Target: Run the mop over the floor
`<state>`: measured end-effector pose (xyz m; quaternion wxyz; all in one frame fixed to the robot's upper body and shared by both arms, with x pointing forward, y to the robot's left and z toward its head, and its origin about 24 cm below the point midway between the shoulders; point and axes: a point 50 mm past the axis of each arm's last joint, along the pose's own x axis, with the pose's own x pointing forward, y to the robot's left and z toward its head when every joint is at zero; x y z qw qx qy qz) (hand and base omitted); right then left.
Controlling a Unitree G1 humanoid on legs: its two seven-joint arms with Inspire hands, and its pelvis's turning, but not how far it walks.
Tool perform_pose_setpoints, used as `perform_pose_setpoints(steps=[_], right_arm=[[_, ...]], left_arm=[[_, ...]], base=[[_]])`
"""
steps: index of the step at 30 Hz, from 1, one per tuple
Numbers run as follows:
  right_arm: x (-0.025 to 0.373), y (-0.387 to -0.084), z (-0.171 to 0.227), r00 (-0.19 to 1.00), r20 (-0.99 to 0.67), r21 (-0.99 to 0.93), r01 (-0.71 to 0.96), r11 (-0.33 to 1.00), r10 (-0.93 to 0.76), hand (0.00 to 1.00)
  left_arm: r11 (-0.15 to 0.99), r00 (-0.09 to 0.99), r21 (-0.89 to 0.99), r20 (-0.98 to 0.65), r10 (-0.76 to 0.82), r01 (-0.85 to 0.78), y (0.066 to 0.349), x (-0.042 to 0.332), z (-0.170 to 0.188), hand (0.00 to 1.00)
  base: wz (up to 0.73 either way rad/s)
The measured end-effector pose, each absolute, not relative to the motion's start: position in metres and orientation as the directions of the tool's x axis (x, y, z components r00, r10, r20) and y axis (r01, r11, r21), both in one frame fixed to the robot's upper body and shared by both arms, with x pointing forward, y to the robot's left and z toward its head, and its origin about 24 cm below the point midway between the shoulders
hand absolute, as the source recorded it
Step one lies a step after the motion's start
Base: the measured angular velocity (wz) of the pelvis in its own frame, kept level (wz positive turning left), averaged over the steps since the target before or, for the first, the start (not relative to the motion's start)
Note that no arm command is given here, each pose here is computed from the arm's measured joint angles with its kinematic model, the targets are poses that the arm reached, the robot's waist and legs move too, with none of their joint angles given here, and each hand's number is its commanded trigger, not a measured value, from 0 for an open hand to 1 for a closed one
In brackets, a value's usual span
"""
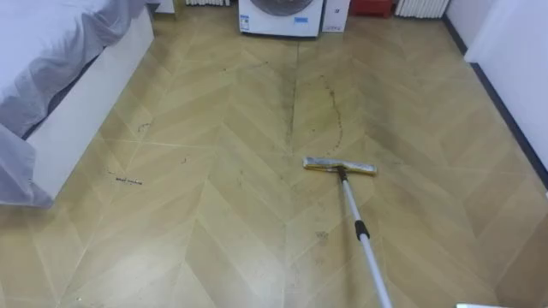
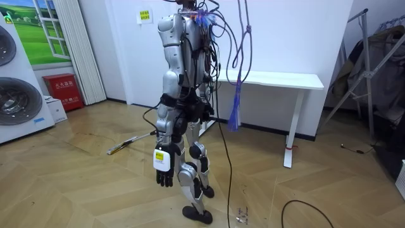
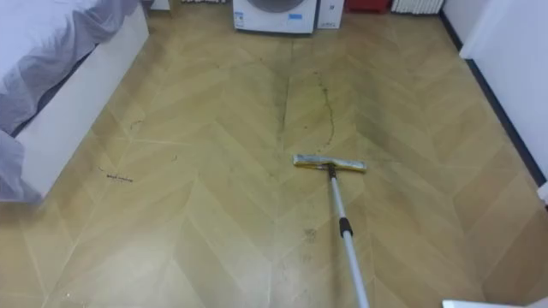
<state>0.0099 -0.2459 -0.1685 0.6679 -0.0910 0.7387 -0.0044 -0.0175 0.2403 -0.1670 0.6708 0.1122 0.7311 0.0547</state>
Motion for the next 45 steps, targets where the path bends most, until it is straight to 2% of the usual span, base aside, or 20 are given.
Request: perform_pose_setpoints(steps=[19, 26, 34, 40, 45], right_arm=[[0.018, -0.246, -0.169, -0.054, -0.982, -0.170, -0.146, 0.975, -0.179, 1.00], [0.028, -0.245, -0.169, -0.034, -0.981, -0.186, -0.133, 0.974, -0.192, 1.00], [0.052, -0.245, -0.167, 0.053, -0.965, -0.263, -0.118, 0.958, -0.258, 1.00], [0.057, -0.248, -0.166, 0.082, -0.952, -0.301, -0.083, 0.950, -0.295, 1.00], [0.052, -0.253, -0.165, 0.061, -0.947, -0.319, -0.043, 0.947, -0.316, 1.00]], left_arm=[[0.962, -0.072, 0.239, -0.966, 0.250, 0.131, 0.234, -0.015, -0.169, 0.00], [0.953, -0.018, 0.259, -0.964, 0.265, 0.156, 0.234, 0.010, -0.170, 0.00], [0.938, 0.092, 0.304, -0.952, 0.293, 0.165, 0.228, 0.048, -0.169, 0.00], [0.939, 0.133, 0.323, -0.942, 0.307, 0.119, 0.227, 0.064, -0.168, 0.00], [0.925, 0.131, 0.353, -0.933, 0.336, 0.141, 0.227, 0.061, -0.168, 0.00]], base=[[-0.02], [0.00], [0.01], [0.09], [0.11]])
